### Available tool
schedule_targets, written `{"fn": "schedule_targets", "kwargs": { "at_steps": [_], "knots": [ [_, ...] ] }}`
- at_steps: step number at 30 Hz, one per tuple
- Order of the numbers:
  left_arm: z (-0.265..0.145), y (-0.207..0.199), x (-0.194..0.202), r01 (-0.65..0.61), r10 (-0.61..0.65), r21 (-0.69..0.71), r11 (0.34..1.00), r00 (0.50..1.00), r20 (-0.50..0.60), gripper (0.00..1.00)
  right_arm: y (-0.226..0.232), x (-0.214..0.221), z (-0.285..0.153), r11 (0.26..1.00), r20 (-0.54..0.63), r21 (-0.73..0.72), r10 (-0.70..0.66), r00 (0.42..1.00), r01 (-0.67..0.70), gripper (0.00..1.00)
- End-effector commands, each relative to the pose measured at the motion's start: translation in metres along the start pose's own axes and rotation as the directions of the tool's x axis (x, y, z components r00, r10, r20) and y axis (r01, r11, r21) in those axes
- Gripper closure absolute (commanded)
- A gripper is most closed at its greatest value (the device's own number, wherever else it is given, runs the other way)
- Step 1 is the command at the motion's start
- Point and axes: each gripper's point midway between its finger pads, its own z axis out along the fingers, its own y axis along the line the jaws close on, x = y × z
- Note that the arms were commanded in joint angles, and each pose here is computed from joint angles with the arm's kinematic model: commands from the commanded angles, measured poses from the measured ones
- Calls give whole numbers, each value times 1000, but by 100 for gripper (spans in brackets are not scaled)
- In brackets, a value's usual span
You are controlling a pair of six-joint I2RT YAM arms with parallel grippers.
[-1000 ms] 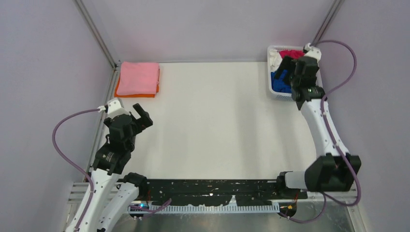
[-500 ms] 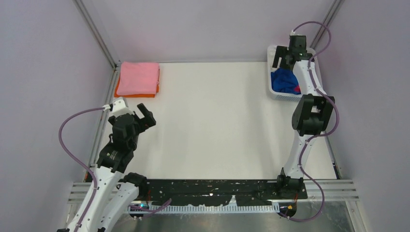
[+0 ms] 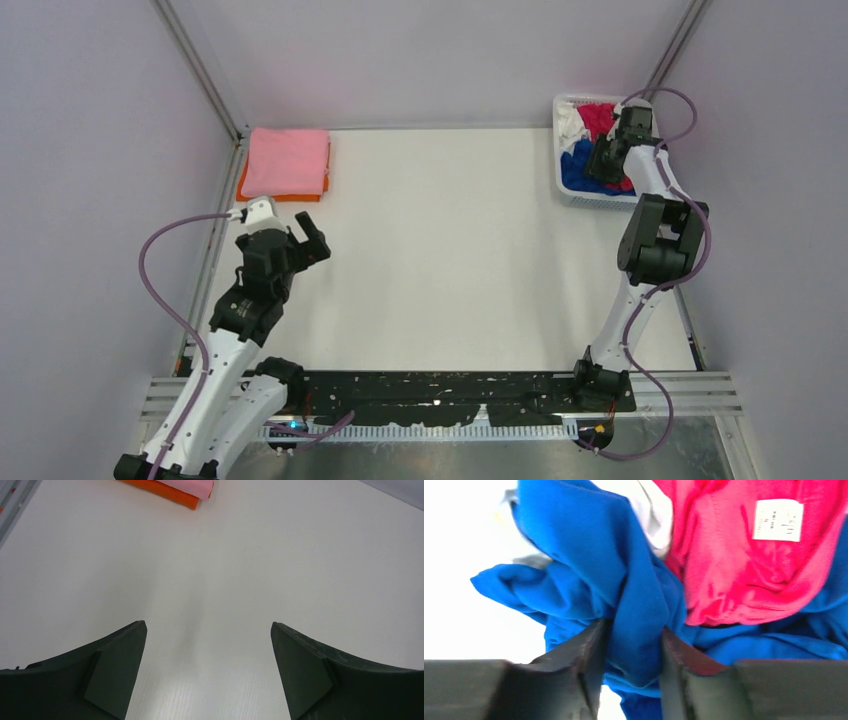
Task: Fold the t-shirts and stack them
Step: Grab crumpled tshirt from bin with the right arm
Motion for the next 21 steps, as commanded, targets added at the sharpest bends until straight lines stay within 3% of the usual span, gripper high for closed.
{"fn": "schedule_targets", "kwargs": {
  "at_steps": [1, 3, 8, 14, 21],
  "knots": [
    [-1, -8, -13, 4, -6, 42, 999, 999, 53, 0, 26, -24, -24, 994, 79, -113, 8, 997, 1, 81],
    [-2, -9, -13, 6, -8, 49, 999, 999, 54, 0, 30, -41, -44, 992, 146, -124, 28, 989, -10, 93],
    [-5, -13, -10, 19, -22, 78, 997, 999, 39, 0, 31, -98, -127, 994, 373, -106, 72, 925, -34, 95],
    [-7, -23, -5, 40, -43, 139, 990, 999, 19, 0, 55, -144, -275, 977, 634, -215, 123, 763, 20, 95],
    [-14, -38, -3, 72, -79, 236, 969, 997, 22, 0, 149, -120, -396, 802, 713, -482, 124, 690, 354, 95]
  ]
}}
